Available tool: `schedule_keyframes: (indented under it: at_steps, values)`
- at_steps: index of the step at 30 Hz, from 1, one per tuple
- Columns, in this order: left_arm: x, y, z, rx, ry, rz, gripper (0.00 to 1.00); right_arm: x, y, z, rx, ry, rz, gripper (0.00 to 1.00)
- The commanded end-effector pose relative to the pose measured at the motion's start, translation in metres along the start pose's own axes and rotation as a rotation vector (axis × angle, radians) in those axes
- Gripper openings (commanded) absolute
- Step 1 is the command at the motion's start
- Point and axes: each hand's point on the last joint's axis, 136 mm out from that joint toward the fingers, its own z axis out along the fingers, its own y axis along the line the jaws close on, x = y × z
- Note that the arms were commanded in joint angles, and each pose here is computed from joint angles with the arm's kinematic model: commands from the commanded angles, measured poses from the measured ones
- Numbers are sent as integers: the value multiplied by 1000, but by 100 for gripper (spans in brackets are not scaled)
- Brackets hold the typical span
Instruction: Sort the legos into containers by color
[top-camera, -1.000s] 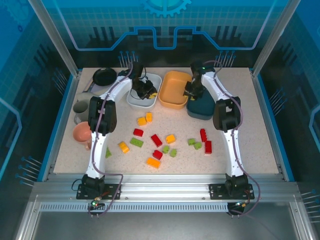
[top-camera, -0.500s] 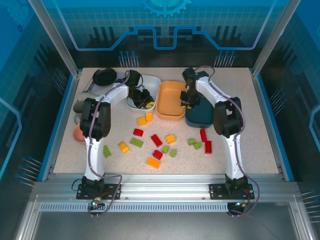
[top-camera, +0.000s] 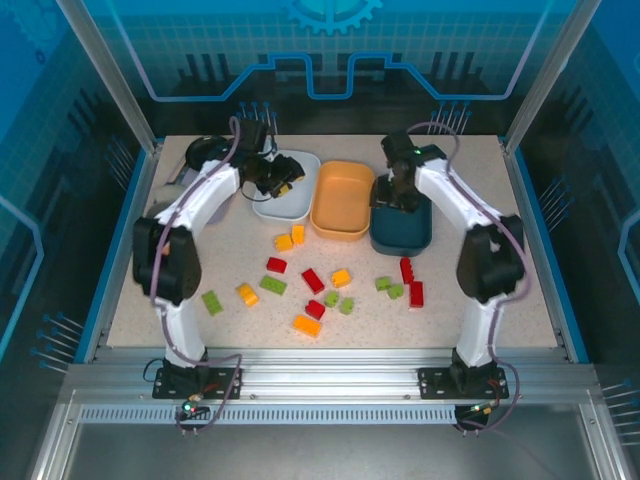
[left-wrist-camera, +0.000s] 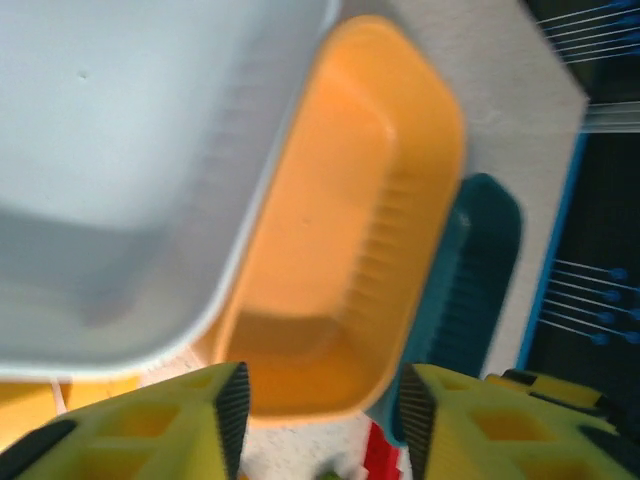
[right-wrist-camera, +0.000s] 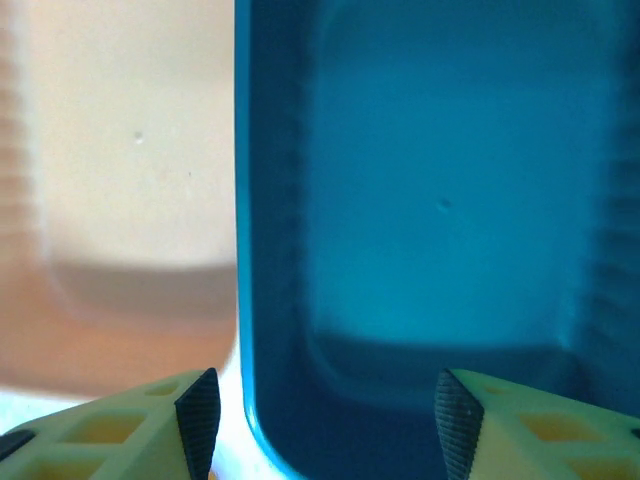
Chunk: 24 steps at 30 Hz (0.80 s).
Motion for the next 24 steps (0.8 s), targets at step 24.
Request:
schedule_keyframes:
  at_steps: [24]
  values:
    - [180,58,-66,70,39,134,77,131,-65,41,128,178,-132,51]
